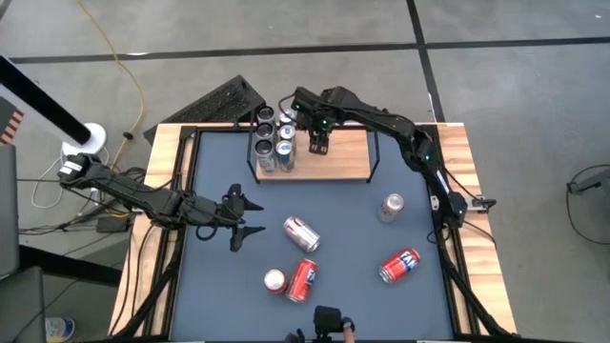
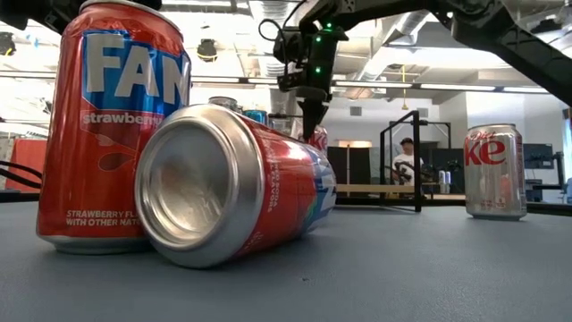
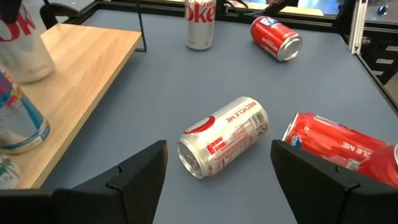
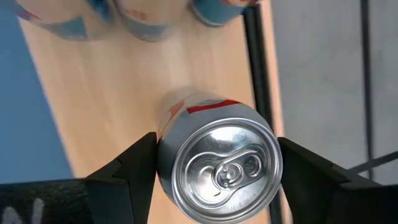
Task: Place canned beverage on shelf
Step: Put the middle silver soda can on the shelf
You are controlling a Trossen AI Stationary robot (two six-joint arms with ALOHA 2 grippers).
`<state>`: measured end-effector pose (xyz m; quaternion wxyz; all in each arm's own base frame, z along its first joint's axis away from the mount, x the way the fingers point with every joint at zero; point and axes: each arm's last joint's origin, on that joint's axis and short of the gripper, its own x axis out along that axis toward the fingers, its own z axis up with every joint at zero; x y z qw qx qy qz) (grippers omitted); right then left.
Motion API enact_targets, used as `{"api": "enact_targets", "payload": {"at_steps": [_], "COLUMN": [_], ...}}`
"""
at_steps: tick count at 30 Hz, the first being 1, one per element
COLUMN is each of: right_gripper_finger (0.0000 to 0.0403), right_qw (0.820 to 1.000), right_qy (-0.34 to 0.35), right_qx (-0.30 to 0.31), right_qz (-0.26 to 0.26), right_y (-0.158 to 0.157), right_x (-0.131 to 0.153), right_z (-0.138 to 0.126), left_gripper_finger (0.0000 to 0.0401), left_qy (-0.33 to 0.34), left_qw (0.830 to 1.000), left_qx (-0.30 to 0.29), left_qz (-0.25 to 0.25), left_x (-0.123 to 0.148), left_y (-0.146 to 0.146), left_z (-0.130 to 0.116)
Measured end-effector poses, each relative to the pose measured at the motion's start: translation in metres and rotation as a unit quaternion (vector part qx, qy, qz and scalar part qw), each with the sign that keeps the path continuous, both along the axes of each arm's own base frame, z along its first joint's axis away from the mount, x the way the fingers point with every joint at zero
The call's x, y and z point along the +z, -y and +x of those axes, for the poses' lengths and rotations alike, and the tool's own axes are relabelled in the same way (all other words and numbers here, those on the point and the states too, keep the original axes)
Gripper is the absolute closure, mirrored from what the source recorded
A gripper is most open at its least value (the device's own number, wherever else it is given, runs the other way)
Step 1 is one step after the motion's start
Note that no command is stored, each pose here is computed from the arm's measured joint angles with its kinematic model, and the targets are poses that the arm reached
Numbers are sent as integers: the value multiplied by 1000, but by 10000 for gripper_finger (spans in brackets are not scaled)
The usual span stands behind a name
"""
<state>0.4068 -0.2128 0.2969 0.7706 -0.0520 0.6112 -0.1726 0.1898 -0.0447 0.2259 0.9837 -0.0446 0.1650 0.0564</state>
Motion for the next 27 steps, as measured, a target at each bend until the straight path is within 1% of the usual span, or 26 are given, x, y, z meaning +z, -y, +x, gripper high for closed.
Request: {"api": "enact_targets", "payload": {"at_steps": [5,9,22,27], "right_gripper_finger": [129,129,129,119], "right_qw": [1000,999,998,998], "right_qy": [20,32,46,51], "right_qx": [5,12,37,45], "right_qz": [-15,9,-4,-4], "right_y": [8,11,9,9], "right_x": [3,3,5,5], "right_z": [1,-1,5,5], "left_gripper_finger": [126,126,126,126], "left_qy": [-1,-3,-5,-8], "left_qw": [1000,1000,1000,1000], "left_qx": [5,6,7,2], "left_qz": [1,2,-1,-2], "left_x": [0,-1,-1,-1], "left_y": [-2,-2,-2,-2], "left_z": [0,0,0,0]}}
